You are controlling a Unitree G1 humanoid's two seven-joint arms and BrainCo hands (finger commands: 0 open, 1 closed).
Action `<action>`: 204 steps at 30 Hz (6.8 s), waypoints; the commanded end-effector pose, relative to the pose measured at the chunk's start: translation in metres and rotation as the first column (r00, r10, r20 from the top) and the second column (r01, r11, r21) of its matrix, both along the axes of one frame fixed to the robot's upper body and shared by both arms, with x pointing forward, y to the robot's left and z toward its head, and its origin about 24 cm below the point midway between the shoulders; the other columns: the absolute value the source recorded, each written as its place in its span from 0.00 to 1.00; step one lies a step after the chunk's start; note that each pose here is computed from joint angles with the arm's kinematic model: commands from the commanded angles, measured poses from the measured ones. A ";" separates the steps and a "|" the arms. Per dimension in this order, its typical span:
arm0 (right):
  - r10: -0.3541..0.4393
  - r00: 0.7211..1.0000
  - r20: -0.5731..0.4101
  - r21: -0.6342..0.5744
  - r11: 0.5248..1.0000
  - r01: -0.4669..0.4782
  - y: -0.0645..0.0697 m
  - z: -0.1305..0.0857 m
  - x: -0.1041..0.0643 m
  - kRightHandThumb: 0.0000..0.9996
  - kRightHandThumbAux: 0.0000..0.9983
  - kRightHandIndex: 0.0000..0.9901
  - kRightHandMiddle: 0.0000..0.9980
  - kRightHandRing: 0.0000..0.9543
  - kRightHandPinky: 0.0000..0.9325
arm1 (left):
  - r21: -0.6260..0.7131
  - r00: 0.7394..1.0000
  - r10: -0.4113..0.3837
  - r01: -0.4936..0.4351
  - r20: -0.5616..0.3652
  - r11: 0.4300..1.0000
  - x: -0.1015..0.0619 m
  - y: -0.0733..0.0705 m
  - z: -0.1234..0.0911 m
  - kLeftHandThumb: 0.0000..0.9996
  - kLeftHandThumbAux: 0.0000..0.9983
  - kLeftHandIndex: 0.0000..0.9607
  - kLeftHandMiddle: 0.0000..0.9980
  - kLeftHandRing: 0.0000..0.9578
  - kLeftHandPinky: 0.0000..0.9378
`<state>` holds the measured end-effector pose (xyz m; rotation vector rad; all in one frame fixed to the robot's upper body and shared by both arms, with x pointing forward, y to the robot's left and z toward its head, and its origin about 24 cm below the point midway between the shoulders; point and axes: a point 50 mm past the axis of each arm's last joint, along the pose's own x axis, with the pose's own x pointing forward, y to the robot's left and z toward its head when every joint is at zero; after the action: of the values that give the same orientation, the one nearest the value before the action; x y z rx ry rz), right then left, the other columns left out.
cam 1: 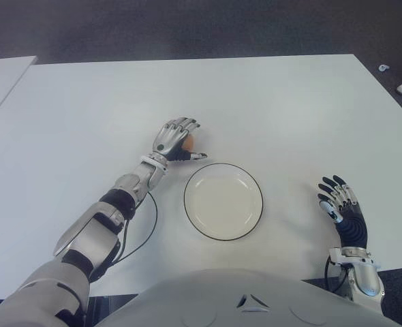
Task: Put the apples into the plate.
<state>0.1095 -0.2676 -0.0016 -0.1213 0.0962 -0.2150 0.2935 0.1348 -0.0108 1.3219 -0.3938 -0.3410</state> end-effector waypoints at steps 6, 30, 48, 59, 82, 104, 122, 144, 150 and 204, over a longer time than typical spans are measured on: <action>-0.018 0.997 -0.079 0.041 0.999 0.021 0.003 -0.011 -0.010 0.39 0.55 0.11 0.19 0.19 0.24 | 0.116 0.961 0.017 0.016 -0.276 0.993 -0.027 0.010 -0.041 0.71 0.64 0.43 0.57 0.65 0.70; -0.010 1.000 -0.021 0.085 0.996 0.012 0.006 -0.010 -0.003 0.39 0.58 0.12 0.20 0.21 0.26 | 0.117 0.931 0.090 -0.051 -0.355 0.992 -0.023 0.021 -0.038 0.86 0.67 0.43 0.51 0.77 0.66; 0.009 1.000 -0.024 0.100 0.995 -0.007 0.008 -0.013 0.000 0.39 0.59 0.13 0.20 0.21 0.26 | 0.106 0.928 0.084 -0.049 -0.363 0.993 -0.022 0.024 -0.035 0.86 0.67 0.43 0.51 0.78 0.66; 0.018 0.999 -0.031 0.113 0.993 -0.014 0.013 -0.018 0.006 0.39 0.59 0.13 0.20 0.21 0.26 | 0.064 0.967 0.020 -0.003 -0.255 0.998 -0.008 0.027 0.008 0.86 0.67 0.43 0.52 0.78 0.67; 0.019 0.991 -0.134 0.109 0.994 -0.004 0.027 -0.042 0.018 0.37 0.59 0.10 0.19 0.20 0.23 | 0.104 0.983 -0.164 0.155 0.084 0.982 -0.016 0.011 0.128 0.86 0.67 0.42 0.53 0.85 0.81; 0.027 0.989 -0.145 0.153 0.988 -0.005 0.042 -0.055 0.023 0.36 0.60 0.09 0.18 0.22 0.25 | 0.213 0.903 -0.381 0.340 0.200 0.916 -0.052 -0.014 0.155 0.86 0.66 0.43 0.54 0.88 0.88; 0.038 0.989 -0.146 0.165 0.986 -0.013 0.057 -0.058 0.025 0.36 0.62 0.09 0.19 0.22 0.25 | 0.152 0.818 -0.570 0.555 0.076 0.818 -0.081 -0.057 0.135 0.86 0.66 0.42 0.55 0.86 0.87; 0.036 0.994 -0.106 0.179 0.984 -0.016 0.066 -0.052 0.023 0.35 0.63 0.09 0.19 0.22 0.23 | 0.105 0.775 -0.632 0.628 0.011 0.771 -0.088 -0.079 0.098 0.85 0.67 0.42 0.54 0.90 0.89; 0.036 0.995 -0.096 0.167 0.986 -0.020 0.067 -0.050 0.022 0.34 0.64 0.08 0.18 0.21 0.23 | 0.137 0.791 -0.611 0.609 -0.034 0.781 -0.086 -0.080 0.087 0.85 0.67 0.42 0.54 0.88 0.89; 0.010 0.998 -0.066 0.178 0.984 0.001 0.062 -0.047 0.022 0.35 0.61 0.08 0.19 0.22 0.24 | -0.116 0.748 -0.596 0.591 -0.292 0.798 -0.076 -0.082 0.068 0.33 0.25 0.25 0.41 0.43 0.43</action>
<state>0.1577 -0.2103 -0.0131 -0.0028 -0.0262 -0.1682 0.2159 0.0508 0.0526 1.0600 -0.5540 -1.0623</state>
